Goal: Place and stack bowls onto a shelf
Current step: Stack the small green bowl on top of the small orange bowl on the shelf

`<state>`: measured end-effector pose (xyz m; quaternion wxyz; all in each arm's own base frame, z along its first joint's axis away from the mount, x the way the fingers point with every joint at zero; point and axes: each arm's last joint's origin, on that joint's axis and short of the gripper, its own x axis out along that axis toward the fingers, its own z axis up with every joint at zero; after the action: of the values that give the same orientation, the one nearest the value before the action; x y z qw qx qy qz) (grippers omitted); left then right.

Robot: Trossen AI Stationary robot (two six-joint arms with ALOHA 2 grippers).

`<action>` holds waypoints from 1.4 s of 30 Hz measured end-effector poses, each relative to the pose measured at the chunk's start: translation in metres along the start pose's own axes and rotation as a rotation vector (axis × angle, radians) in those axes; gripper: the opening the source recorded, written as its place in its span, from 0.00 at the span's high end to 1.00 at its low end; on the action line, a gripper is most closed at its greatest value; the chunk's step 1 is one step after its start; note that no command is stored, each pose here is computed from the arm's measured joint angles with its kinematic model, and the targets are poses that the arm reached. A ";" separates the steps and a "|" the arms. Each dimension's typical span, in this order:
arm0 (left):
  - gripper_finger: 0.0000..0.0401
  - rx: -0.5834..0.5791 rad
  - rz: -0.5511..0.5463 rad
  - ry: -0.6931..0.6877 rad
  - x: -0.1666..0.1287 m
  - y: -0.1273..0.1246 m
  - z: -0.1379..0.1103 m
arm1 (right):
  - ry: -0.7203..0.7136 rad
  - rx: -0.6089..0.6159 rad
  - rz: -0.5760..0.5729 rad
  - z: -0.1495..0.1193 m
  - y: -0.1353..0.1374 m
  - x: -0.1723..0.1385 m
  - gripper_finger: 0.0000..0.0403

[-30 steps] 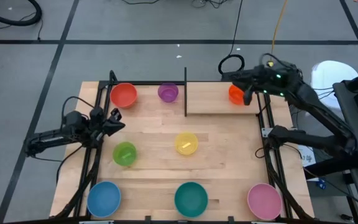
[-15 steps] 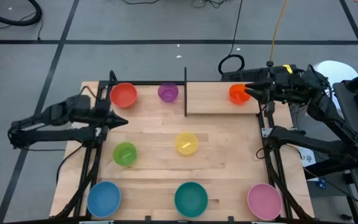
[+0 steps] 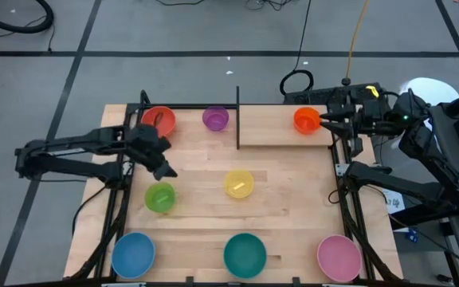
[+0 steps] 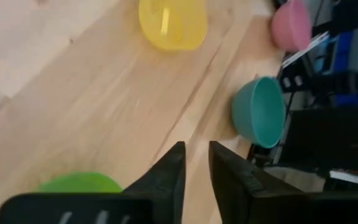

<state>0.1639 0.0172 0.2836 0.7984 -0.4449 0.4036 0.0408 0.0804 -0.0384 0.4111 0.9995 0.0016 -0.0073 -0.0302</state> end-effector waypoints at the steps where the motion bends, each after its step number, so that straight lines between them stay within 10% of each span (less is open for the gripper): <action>1: 0.77 0.000 0.007 0.018 0.004 0.000 0.000 | 0.000 0.000 0.002 0.000 0.000 0.000 0.79; 11: 0.70 0.386 0.079 0.238 0.040 -0.006 -0.012 | -0.001 -0.042 0.021 0.000 0.001 0.000 0.79; 20: 0.70 0.769 0.466 0.291 0.062 -0.002 -0.029 | -0.001 -0.059 0.023 0.000 0.001 0.000 0.79; 42: 0.70 0.745 0.686 0.589 0.124 0.021 -0.037 | -0.001 -0.059 0.023 0.000 0.001 0.000 0.79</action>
<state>0.2160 -0.0342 0.1746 0.6964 0.0290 0.7165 0.0271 0.0803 -0.0377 0.4111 0.9994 -0.0279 -0.0068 -0.0192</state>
